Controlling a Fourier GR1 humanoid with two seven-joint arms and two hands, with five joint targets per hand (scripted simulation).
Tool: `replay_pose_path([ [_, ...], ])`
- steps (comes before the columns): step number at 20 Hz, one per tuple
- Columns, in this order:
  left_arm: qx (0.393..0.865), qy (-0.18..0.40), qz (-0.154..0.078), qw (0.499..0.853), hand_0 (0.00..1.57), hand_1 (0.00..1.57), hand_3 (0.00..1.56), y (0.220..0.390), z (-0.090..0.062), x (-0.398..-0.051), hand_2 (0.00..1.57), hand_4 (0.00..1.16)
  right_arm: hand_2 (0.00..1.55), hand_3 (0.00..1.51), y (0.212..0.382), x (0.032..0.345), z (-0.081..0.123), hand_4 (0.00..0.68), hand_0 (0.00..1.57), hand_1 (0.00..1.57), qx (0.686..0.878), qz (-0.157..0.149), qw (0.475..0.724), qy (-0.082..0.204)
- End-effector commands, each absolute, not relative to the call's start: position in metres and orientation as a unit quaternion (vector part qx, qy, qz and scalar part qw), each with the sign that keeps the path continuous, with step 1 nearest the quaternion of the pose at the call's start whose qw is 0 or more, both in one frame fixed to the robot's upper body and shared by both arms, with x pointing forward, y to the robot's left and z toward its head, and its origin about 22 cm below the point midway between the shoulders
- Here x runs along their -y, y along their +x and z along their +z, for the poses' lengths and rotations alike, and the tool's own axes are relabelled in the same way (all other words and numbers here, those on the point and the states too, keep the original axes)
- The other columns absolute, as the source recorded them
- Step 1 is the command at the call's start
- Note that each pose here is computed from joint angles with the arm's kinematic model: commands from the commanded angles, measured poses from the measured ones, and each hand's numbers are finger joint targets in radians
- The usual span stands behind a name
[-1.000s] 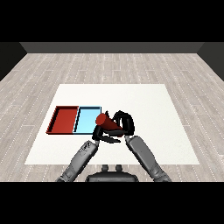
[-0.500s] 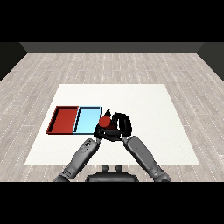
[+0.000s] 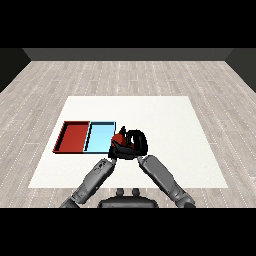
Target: Pick the red can and put it in the red box
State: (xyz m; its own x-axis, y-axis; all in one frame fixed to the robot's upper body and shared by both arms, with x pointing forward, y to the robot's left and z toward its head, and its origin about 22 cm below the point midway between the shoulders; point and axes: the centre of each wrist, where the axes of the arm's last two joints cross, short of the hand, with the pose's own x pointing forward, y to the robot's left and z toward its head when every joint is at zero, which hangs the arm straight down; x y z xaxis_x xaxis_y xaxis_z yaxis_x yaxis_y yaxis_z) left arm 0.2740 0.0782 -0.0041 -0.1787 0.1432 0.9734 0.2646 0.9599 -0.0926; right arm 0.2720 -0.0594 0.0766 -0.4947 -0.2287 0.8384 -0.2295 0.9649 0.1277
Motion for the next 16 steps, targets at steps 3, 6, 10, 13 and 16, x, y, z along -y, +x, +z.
replay_pose_path([
  [3, 0.768, -0.090, 0.011, 0.634, 1.57, 1.57, 1.52, 0.285, 0.010, -0.067, 1.57, 1.13, 1.46, 1.39, 0.278, 0.063, 0.080, 0.652, 1.53, 1.53, 0.866, 0.002, 0.480, 0.140],
  [6, 0.765, -0.082, -0.003, 0.639, 1.57, 1.57, 1.47, 0.277, -0.018, -0.076, 1.56, 1.12, 1.45, 1.39, 0.276, 0.064, 0.081, 0.654, 1.49, 1.49, 0.864, 0.015, 0.483, 0.139],
  [10, 0.764, -0.085, 0.005, 0.639, 1.57, 1.57, 1.48, 0.291, 0.015, -0.068, 1.56, 1.12, 1.44, 1.39, 0.279, 0.061, 0.069, 0.646, 1.48, 1.48, 0.862, 0.005, 0.487, 0.140],
  [13, 0.776, -0.059, 0.012, 0.628, 1.57, 1.57, 1.47, 0.279, -0.002, -0.060, 1.55, 1.14, 1.44, 1.39, 0.274, 0.057, 0.071, 0.642, 1.48, 1.48, 0.859, 0.005, 0.490, 0.148],
  [16, 0.799, -0.063, 0.018, 0.598, 1.57, 1.57, 1.48, 0.291, -0.003, -0.074, 1.56, 1.14, 1.44, 1.39, 0.265, 0.046, 0.077, 0.637, 1.49, 1.49, 0.854, 0.004, 0.497, 0.153],
])
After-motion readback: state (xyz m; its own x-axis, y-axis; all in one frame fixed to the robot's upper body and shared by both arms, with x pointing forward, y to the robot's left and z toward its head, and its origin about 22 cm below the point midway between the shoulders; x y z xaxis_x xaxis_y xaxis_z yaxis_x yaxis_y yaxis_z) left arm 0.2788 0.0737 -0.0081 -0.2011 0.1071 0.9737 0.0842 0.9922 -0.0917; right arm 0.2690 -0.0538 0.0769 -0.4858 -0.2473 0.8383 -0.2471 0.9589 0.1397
